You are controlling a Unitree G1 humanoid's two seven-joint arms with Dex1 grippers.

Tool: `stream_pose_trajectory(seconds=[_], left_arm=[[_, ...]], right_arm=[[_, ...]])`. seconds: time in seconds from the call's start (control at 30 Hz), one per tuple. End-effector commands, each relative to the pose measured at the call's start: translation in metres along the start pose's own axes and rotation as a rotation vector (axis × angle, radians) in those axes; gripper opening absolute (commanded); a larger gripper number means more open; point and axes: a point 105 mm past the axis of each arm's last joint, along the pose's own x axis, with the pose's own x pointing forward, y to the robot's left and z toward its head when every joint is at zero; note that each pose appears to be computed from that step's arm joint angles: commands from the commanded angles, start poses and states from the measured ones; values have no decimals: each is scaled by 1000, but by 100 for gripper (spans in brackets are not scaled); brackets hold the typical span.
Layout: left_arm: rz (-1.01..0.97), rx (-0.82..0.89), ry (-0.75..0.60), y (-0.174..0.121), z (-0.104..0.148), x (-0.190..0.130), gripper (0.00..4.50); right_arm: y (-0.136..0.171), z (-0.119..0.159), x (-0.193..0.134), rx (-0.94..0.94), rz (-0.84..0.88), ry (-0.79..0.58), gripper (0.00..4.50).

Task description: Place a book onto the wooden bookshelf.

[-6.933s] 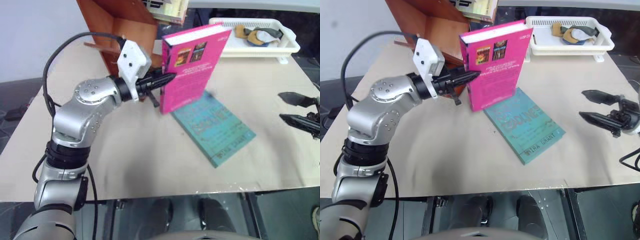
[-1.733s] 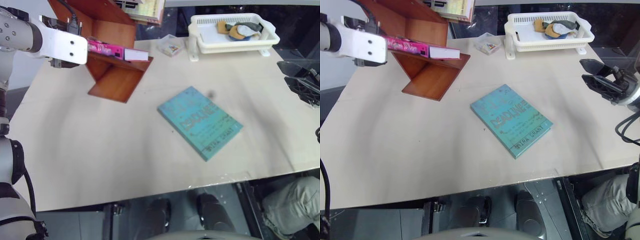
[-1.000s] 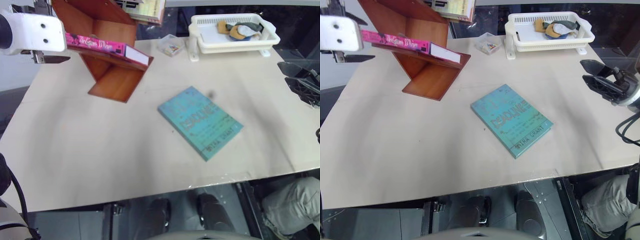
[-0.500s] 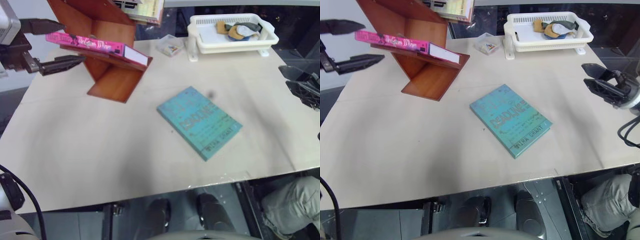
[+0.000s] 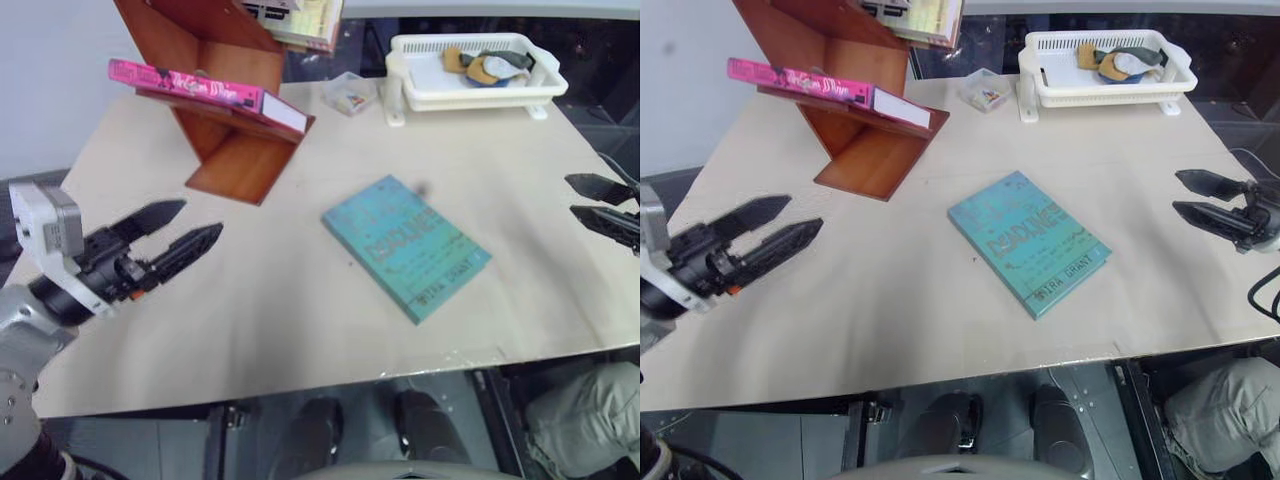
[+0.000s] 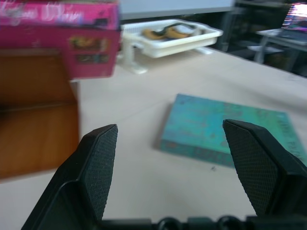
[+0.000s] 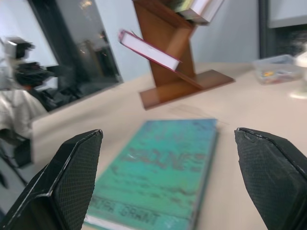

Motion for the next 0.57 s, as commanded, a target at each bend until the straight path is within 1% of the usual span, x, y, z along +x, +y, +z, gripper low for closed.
stream_pose_trajectory(seconds=[0.03,0.17,0.27,0.47,0.57], left_arm=[[42,23,37,-3,-16,-9,386],[78,26,29,-3,-26,-13,386],[100,49,61,-3,-37,-13,386],[94,72,74,-2,-47,-12,386],[61,62,65,-5,-49,-11,386]], right_arm=[[0,-2,-16,-97,-22,52,450],[-4,-20,-30,-125,-78,138,450],[-7,-31,-41,-137,-124,178,450],[-8,-39,-49,-131,-153,212,450],[-7,-46,-53,-135,-154,258,450]])
